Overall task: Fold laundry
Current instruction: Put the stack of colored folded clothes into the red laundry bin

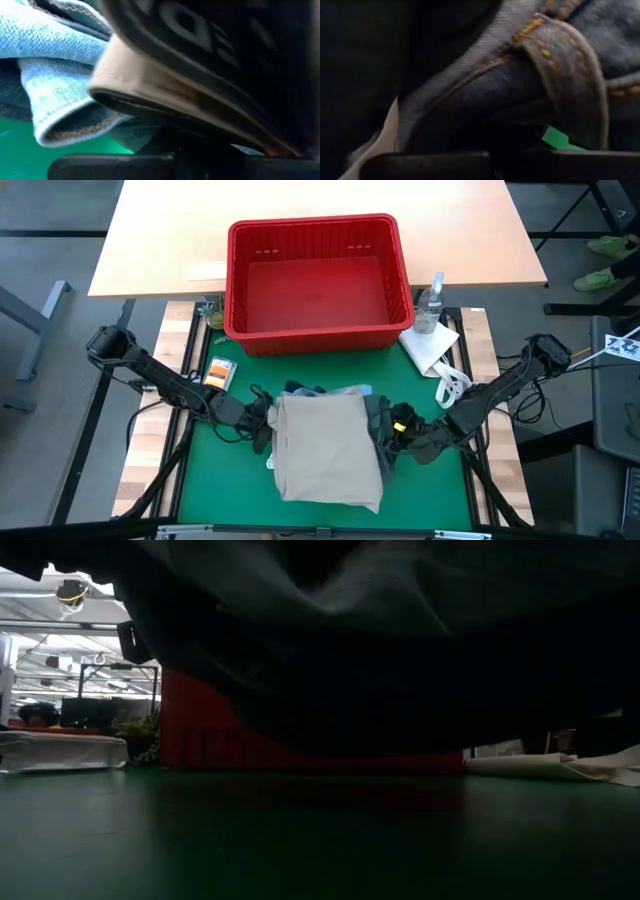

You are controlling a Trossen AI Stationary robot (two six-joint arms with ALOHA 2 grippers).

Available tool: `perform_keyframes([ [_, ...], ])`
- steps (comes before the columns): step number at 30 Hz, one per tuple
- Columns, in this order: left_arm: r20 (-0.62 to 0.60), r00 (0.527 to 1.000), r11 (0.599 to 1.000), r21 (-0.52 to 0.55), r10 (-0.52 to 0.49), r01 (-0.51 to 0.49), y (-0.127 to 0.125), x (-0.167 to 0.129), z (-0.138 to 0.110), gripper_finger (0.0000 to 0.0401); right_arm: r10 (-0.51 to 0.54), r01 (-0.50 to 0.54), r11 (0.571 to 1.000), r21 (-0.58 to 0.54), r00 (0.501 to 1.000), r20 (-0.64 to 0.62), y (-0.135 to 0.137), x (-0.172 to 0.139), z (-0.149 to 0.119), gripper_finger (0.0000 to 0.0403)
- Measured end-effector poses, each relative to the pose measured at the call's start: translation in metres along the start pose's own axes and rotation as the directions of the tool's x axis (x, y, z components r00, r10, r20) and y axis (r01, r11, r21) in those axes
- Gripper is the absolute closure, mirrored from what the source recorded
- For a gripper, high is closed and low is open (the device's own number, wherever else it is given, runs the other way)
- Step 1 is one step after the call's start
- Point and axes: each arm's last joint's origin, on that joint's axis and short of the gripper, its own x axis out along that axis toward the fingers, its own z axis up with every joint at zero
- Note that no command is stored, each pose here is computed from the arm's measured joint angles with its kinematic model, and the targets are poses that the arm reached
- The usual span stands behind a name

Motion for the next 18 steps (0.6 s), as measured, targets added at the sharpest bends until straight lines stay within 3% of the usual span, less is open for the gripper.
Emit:
perform_keyframes([
  [10,0.030,0.998,0.997,-0.043,-0.059,0.060,-0.008,-0.010,0.009,0.0396,0.018,-0.016,0.999,0.029,0.996,-0.088,-0.002,0.013,0.028,0.0394],
  [18,0.103,0.989,0.992,-0.063,-0.105,0.112,-0.015,-0.026,0.026,0.0396,0.039,-0.036,0.997,0.061,0.998,-0.047,-0.007,0.009,0.046,0.0390],
])
